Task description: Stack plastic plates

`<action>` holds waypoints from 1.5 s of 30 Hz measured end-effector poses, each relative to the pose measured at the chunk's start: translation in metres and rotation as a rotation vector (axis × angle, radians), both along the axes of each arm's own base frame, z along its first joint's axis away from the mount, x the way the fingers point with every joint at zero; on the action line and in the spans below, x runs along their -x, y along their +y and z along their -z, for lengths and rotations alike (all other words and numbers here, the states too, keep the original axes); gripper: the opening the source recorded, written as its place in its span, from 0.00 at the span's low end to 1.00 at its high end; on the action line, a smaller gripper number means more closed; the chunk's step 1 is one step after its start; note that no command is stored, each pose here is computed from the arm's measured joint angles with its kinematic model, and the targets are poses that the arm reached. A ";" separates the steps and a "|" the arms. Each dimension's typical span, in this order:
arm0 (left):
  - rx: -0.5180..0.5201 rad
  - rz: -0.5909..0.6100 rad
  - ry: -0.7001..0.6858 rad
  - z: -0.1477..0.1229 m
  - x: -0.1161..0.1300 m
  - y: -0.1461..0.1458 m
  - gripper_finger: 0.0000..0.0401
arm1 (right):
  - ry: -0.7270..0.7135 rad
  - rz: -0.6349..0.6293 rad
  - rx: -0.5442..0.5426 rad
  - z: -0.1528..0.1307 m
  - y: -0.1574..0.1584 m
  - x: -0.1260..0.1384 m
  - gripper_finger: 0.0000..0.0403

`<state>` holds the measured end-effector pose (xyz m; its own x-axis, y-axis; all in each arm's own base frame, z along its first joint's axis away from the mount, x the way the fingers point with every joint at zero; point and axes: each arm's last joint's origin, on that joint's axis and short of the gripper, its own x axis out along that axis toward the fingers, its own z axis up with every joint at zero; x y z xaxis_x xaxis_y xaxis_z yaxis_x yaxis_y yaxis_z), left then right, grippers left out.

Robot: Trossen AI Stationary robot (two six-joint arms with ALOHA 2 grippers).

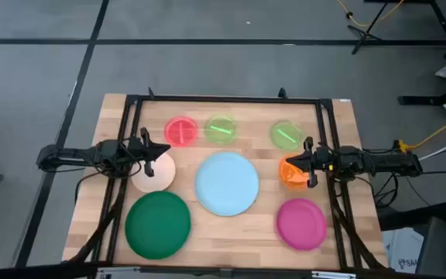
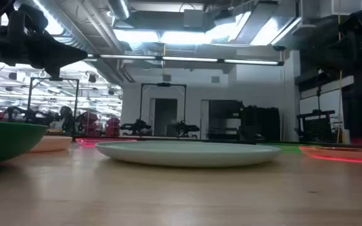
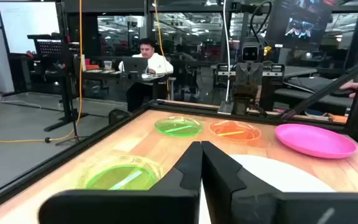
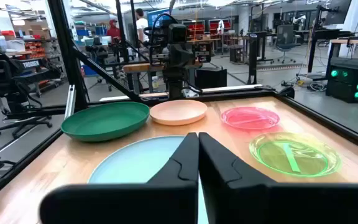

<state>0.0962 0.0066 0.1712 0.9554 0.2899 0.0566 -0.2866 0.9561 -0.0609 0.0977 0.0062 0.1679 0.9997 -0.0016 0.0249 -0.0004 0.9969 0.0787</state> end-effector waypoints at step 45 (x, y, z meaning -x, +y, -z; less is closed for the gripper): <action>0.008 -0.015 -0.013 -0.001 0.000 0.000 0.01 | -0.014 0.002 -0.001 -0.001 0.000 0.000 0.00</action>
<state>0.0960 0.0070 0.1723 0.9503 0.3042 0.0668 -0.2995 0.9514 -0.0718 0.0977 0.0062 0.1690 0.9993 -0.0034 0.0384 0.0003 0.9968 0.0800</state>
